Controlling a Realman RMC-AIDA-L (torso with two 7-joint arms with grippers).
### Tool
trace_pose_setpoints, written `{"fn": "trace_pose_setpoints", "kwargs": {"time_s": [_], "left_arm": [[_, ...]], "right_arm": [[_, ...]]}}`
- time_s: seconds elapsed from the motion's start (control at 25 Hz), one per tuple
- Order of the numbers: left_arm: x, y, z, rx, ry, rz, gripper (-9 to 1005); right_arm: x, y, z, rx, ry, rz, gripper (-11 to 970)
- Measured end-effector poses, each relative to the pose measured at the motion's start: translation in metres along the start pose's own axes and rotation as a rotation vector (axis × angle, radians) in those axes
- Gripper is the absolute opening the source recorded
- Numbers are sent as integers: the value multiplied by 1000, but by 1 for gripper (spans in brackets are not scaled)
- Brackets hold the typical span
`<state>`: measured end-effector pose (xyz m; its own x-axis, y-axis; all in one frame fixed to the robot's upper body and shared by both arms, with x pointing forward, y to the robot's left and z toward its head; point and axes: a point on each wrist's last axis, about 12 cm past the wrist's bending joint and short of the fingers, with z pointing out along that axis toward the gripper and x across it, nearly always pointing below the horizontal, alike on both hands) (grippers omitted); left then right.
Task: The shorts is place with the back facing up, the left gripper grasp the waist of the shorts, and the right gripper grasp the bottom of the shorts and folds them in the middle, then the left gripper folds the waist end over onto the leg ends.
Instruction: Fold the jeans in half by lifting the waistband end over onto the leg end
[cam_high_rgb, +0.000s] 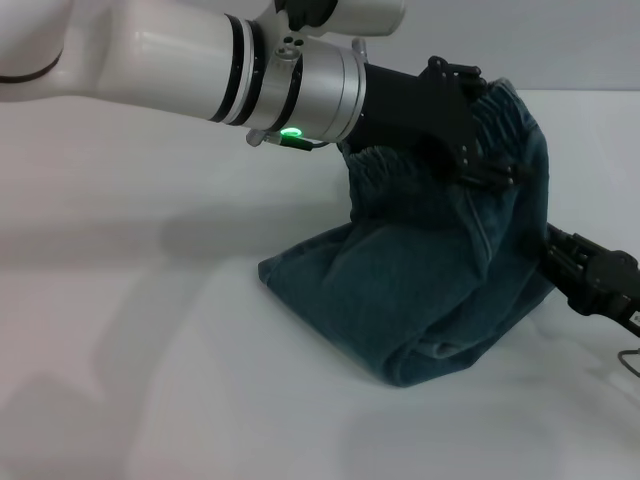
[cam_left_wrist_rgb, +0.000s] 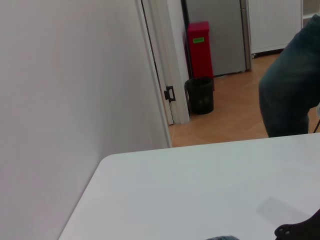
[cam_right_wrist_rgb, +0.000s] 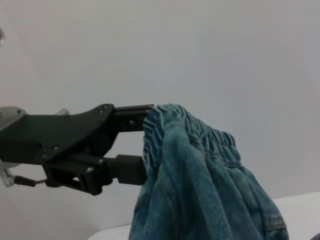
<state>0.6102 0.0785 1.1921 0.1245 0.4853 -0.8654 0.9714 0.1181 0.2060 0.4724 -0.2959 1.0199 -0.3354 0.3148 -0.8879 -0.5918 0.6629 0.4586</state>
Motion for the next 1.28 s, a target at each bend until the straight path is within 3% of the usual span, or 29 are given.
{"fn": "trace_pose_setpoints", "kwargs": {"time_s": [0.12, 0.64, 1.28], "left_arm": [[0, 0, 0, -2, -1, 0, 810], [0, 2, -1, -9, 3, 5, 808], [8, 15, -9, -95, 51, 27, 805]], "right_arm": [[1, 0, 2, 2, 4, 2, 269], [0, 0, 7, -7, 16, -10, 23], [13, 6, -6, -12, 40, 15, 24]]}}
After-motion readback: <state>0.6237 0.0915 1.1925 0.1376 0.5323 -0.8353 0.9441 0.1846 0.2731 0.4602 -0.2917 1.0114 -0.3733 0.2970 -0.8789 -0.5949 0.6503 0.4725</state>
